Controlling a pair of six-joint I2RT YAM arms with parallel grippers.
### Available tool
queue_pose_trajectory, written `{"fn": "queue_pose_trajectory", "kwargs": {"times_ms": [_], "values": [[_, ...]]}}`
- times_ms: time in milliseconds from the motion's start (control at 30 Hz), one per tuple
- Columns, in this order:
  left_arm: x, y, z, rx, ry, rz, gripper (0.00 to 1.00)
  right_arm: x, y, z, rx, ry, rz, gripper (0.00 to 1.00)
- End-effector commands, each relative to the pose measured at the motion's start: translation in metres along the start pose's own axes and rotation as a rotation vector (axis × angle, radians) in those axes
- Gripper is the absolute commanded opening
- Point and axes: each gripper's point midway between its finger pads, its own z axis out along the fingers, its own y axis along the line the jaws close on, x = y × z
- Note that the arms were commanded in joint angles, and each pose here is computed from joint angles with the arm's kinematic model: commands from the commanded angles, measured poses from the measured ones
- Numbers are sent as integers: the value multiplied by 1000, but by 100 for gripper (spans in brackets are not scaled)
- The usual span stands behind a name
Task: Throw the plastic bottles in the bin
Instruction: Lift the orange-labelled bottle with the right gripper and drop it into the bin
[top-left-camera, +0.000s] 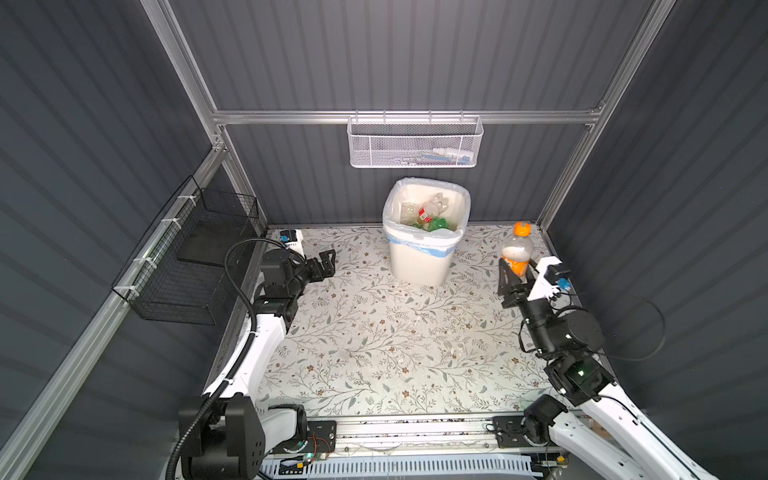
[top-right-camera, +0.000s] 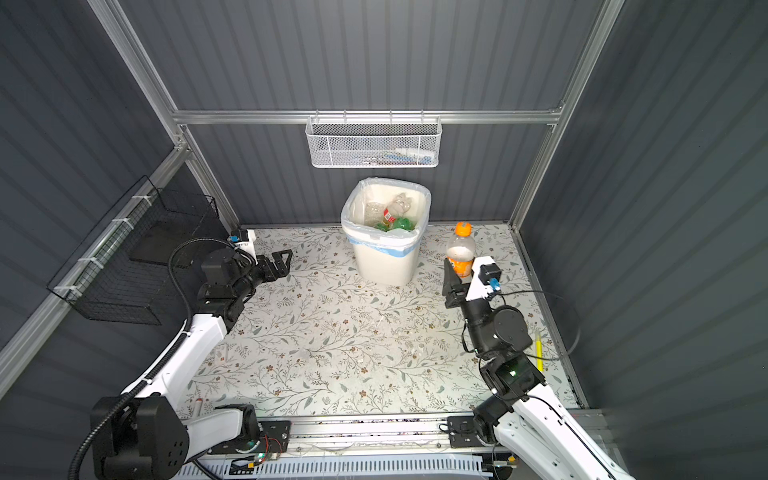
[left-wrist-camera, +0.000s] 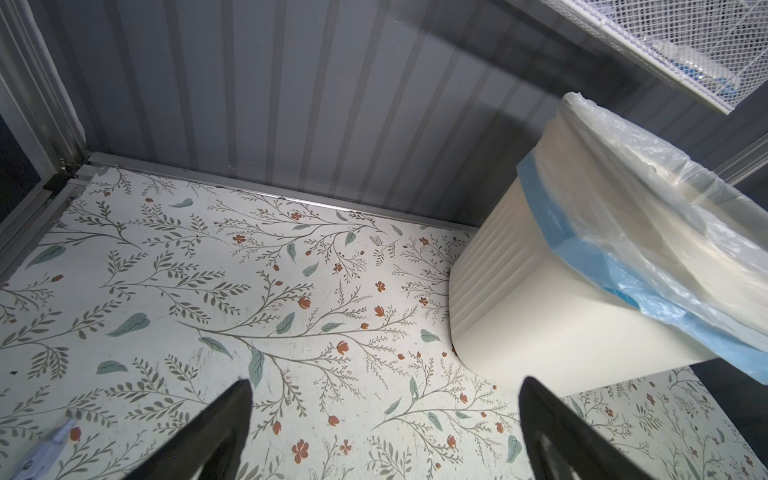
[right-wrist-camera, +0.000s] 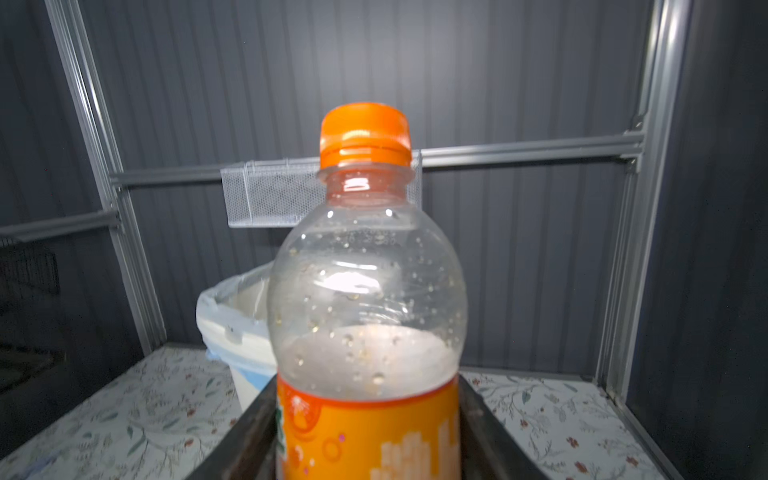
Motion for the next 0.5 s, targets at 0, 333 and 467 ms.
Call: {"fn": "queue_pose_trajectory", "kwargs": {"times_ms": [0,333,467], "values": [[-10,-7,-11,30,-62,27,100,-65,-11,-4,53,-244,9,58],[2,-5,-19,29,-71,17,100,-55,76,152,-217,234,50,62],[3,-3,-20,16,-62,24,100,4,96,186,-270,513,34,91]]}}
